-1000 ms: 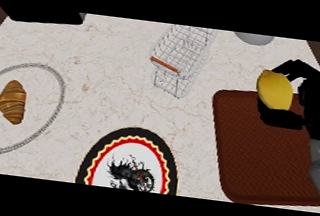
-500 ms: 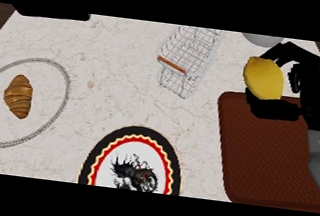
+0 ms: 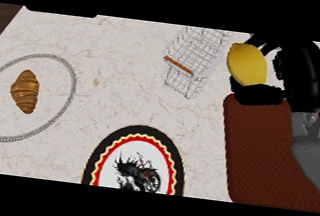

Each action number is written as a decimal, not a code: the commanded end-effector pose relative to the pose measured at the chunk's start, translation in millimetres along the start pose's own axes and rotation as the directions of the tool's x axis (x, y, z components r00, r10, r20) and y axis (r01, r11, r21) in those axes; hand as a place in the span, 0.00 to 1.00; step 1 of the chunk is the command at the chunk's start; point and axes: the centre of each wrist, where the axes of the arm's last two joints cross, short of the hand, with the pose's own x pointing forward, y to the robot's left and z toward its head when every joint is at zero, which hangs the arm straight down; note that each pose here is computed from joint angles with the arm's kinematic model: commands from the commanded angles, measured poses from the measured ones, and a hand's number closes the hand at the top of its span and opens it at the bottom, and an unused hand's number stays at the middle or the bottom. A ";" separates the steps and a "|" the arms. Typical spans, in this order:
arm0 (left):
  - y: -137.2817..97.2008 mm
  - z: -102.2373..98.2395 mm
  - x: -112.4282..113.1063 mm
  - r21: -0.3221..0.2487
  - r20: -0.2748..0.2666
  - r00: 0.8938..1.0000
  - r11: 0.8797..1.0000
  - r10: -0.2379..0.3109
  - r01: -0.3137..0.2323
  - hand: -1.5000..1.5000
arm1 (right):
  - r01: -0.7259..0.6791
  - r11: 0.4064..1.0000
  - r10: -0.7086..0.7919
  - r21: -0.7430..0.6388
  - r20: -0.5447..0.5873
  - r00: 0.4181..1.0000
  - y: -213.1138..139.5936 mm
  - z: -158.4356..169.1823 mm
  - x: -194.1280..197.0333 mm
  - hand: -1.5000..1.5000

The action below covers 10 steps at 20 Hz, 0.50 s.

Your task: Pick the lemon from the tray and place it in the tiered basket

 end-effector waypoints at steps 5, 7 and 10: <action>-24.0 -30.2 118.8 -0.092 0.514 0.851 0.993 0.109 -0.072 0.50 | -0.002 0.999 0.006 0.052 -0.087 0.996 17.0 -17.1 20.0 1.00; -20.3 -29.3 118.9 -0.079 0.515 0.850 0.994 0.107 -0.077 0.50 | -0.021 0.999 0.025 0.043 -0.098 0.995 16.6 -22.6 25.2 1.00; -21.1 -31.7 122.2 -0.083 0.520 0.846 0.993 0.115 -0.084 0.50 | -0.030 0.998 0.036 0.058 -0.107 0.994 27.4 -25.8 24.2 1.00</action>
